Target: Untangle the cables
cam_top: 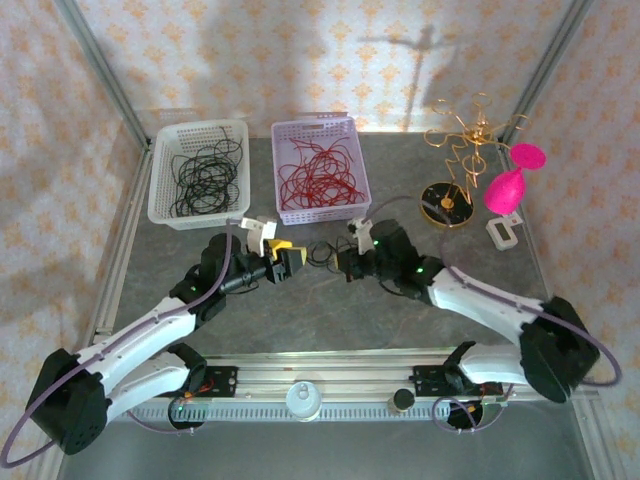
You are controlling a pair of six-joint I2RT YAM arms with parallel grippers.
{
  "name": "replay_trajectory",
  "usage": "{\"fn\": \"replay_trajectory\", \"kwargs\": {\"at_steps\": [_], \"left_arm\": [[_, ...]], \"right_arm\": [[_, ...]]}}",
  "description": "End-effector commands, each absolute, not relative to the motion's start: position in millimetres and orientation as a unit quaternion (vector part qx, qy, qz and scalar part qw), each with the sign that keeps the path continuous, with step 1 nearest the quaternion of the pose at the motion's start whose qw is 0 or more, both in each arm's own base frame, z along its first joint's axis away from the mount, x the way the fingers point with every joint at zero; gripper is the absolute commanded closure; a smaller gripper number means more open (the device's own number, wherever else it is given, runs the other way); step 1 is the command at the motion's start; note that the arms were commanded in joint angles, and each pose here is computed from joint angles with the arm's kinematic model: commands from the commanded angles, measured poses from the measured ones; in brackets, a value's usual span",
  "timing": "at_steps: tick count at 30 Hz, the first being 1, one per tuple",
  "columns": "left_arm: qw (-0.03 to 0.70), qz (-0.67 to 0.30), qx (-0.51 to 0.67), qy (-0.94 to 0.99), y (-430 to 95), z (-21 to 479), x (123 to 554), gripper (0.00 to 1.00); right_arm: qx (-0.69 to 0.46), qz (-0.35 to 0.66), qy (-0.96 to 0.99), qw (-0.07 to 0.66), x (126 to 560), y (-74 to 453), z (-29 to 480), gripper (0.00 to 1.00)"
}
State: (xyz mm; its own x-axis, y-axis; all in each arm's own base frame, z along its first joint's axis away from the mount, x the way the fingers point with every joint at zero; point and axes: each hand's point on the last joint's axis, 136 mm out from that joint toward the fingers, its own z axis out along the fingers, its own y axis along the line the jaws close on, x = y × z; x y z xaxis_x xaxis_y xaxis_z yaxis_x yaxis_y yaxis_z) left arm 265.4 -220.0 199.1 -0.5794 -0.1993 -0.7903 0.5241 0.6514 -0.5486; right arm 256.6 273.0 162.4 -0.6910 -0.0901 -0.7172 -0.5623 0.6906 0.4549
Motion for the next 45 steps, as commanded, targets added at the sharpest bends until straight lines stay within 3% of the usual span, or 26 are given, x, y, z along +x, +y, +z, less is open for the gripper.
{"fn": "replay_trajectory", "kwargs": {"at_steps": [1, 11, 19, 23, 33, 35, 39, 41, 45], "left_arm": [[0.462, -0.499, 0.053, 0.731, -231.7, 230.6, 258.8, 0.41], [0.400, -0.599, -0.052, 0.692, -251.2, 224.4, 270.1, 0.39], [0.360, -0.578, -0.098, 0.726, -265.3, 185.0, 281.9, 0.39], [0.345, -0.606, -0.097, 0.710, -280.1, 188.3, 281.5, 0.38], [0.327, -0.652, -0.111, 0.675, -313.8, 193.2, 298.3, 0.46], [0.325, -0.656, -0.118, 0.671, -315.8, 190.9, 301.1, 0.53], [0.342, -0.648, -0.133, 0.667, -310.4, 190.0, 308.2, 0.87], [0.368, -0.629, -0.143, 0.670, -301.7, 191.7, 312.7, 0.98], [0.430, -0.566, -0.155, 0.686, -276.1, 199.5, 325.2, 1.00]], "right_arm": [[-0.209, 0.368, 0.831, 0.361, 252.0, 267.1, 197.7, 1.00], [-0.226, 0.423, 0.787, 0.387, 243.8, 268.5, 239.5, 1.00], [-0.225, 0.442, 0.777, 0.387, 238.4, 269.8, 244.4, 1.00], [-0.227, 0.444, 0.775, 0.389, 236.0, 269.2, 245.7, 1.00], [-0.227, 0.454, 0.770, 0.387, 232.2, 269.1, 245.3, 1.00], [-0.226, 0.455, 0.768, 0.390, 230.7, 268.1, 248.1, 1.00], [-0.223, 0.450, 0.770, 0.394, 228.6, 263.6, 249.9, 1.00], [-0.221, 0.448, 0.773, 0.391, 226.2, 260.7, 248.5, 1.00], [-0.213, 0.454, 0.773, 0.390, 218.6, 253.0, 252.4, 1.00]]}}
